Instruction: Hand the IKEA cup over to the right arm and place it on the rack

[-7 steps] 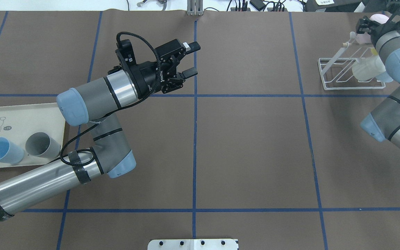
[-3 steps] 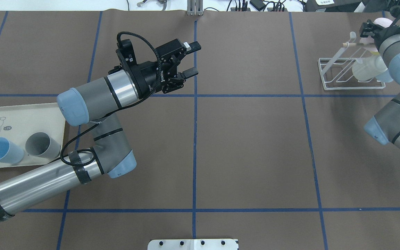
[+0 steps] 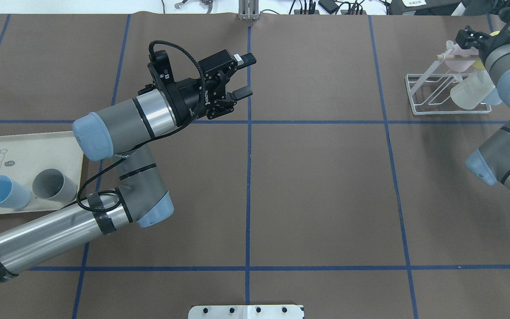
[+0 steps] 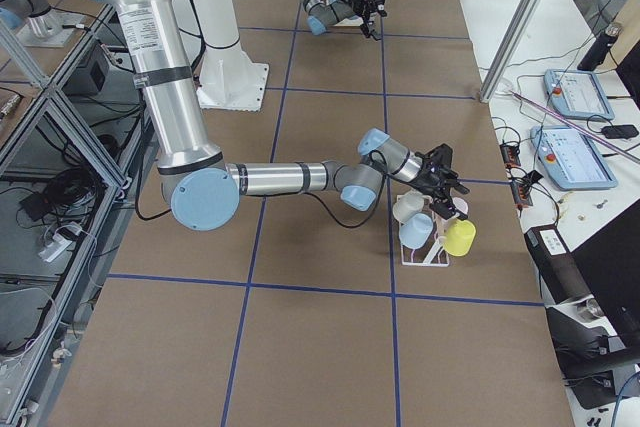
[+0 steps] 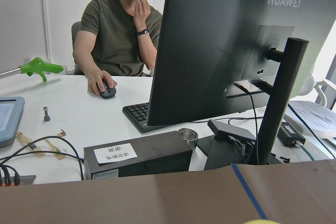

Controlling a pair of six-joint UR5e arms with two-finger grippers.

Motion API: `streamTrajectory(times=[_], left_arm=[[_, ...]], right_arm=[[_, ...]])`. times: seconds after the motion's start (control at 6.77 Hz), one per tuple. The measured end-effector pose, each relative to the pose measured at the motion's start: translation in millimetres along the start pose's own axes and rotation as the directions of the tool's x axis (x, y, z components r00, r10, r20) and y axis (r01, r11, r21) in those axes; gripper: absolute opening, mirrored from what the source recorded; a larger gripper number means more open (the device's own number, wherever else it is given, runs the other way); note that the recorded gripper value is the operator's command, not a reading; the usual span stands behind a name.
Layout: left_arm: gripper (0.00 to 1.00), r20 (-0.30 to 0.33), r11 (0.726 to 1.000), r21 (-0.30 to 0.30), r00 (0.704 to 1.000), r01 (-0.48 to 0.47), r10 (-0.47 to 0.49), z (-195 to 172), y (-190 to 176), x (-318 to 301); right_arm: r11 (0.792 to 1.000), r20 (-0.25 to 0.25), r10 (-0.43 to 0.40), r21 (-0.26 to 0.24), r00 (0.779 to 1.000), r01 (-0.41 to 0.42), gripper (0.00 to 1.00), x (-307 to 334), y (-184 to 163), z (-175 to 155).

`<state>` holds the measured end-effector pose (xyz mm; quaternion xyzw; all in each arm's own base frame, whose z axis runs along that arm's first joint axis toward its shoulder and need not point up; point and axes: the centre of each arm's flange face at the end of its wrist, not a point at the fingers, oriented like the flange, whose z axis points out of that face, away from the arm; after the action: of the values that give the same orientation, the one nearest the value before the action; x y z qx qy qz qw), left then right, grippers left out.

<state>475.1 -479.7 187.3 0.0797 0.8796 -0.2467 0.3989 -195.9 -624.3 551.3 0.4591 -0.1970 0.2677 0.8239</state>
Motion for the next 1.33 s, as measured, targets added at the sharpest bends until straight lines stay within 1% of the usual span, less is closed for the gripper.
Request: streamTrajectory(times=[0.3, 0.44, 0.59, 0.74, 0.89, 1.03, 1.18, 1.33], left_arm=[[1.0, 0.006, 1.0, 0.01, 1.0, -0.007, 0.007, 1, -5, 3], [1.0, 0.018, 1.0, 0.008, 1.0, -0.02, 0.02, 0, -15, 9], [1.0, 0.04, 0.999, -0.004, 0.998, -0.047, 0.047, -1, -27, 21], [1.0, 0.061, 0.996, -0.011, 0.995, -0.085, 0.085, -1, -34, 35], [1.0, 0.09, 0.992, -0.003, 0.988, -0.128, 0.127, -9, -39, 50], [1.0, 0.153, 0.98, 0.002, 0.968, -0.201, 0.198, -35, -45, 74], [1.0, 0.26, 0.95, -0.024, 0.916, -0.31, 0.306, -73, -49, 113], [1.0, 0.371, 0.913, -0.064, 0.839, -0.404, 0.397, -107, -50, 147]], right_arm=[[1.0, 0.016, 0.011, 0.003, 1.0, -0.011, 1.0, -3, -7, -5], [1.0, 0.044, 0.026, 0.0, 0.999, -0.026, 1.0, -7, -19, -11], [0.999, 0.086, 0.047, -0.02, 0.995, -0.046, 1.0, -7, -41, -19], [0.997, 0.13, 0.071, -0.052, 0.989, -0.065, 1.0, 0, -72, -29], [0.994, 0.158, 0.085, -0.08, 0.984, -0.073, 1.0, 2, -100, -44], [0.991, 0.177, 0.092, -0.108, 0.98, -0.073, 1.0, -8, -128, -71], [0.987, 0.196, 0.098, -0.145, 0.976, -0.07, 1.0, -22, -152, -108], [0.98, 0.221, 0.109, -0.187, 0.969, -0.068, 1.0, -35, -170, -146]])
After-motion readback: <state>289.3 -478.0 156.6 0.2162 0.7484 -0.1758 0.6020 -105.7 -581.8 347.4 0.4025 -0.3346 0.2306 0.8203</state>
